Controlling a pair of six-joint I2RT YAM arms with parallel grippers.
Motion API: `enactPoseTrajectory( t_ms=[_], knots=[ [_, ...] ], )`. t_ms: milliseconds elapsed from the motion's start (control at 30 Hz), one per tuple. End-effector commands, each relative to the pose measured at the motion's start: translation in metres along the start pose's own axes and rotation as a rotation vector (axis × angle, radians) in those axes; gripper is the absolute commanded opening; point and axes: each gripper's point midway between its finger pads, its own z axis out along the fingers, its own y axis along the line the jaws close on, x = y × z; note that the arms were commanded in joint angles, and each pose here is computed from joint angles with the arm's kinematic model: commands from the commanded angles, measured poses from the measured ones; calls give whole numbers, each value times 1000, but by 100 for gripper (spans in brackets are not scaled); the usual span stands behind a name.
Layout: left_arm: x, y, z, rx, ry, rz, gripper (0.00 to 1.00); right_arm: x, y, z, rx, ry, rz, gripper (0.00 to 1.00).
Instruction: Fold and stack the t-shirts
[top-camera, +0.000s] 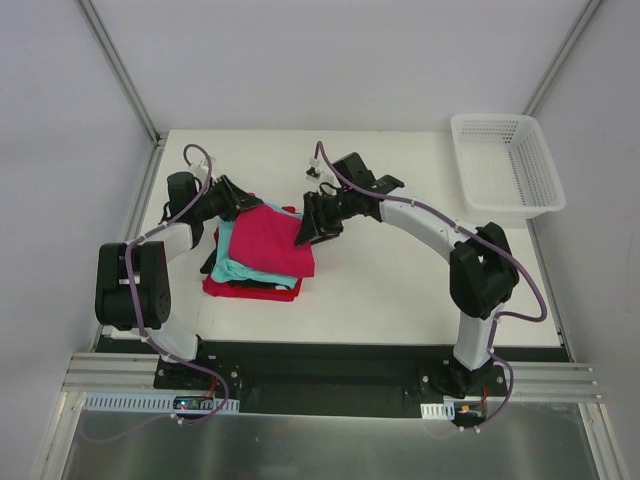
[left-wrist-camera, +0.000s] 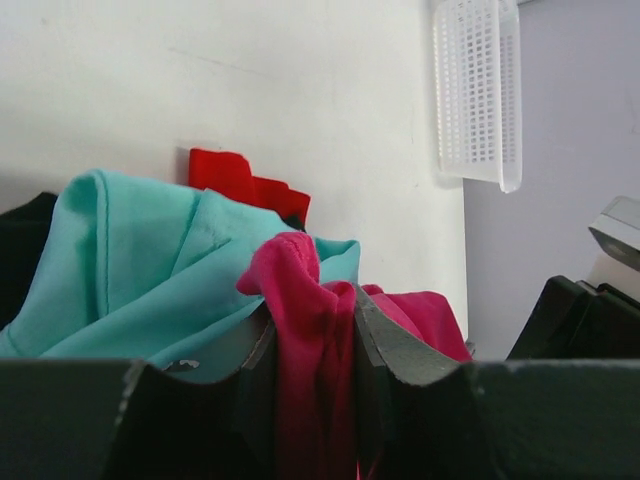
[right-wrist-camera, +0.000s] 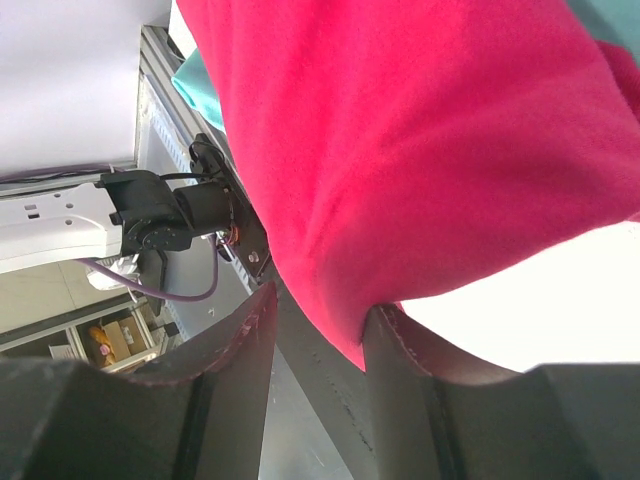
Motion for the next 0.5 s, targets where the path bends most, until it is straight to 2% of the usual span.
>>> enactPoseTrajectory(
  t_ms=[0,333,467],
  knots=[
    [-31,-30,6,72,-62,111,26,-5,19,-22,-33,-33,-52,42],
    [-41,-25,18,75,-42,107,25,-3,15,-22,-31,-20,-48,42],
    [-32,-18,22,73,-16,88,31,-2,12,-21,-26,-12,-43,44]
  ],
)
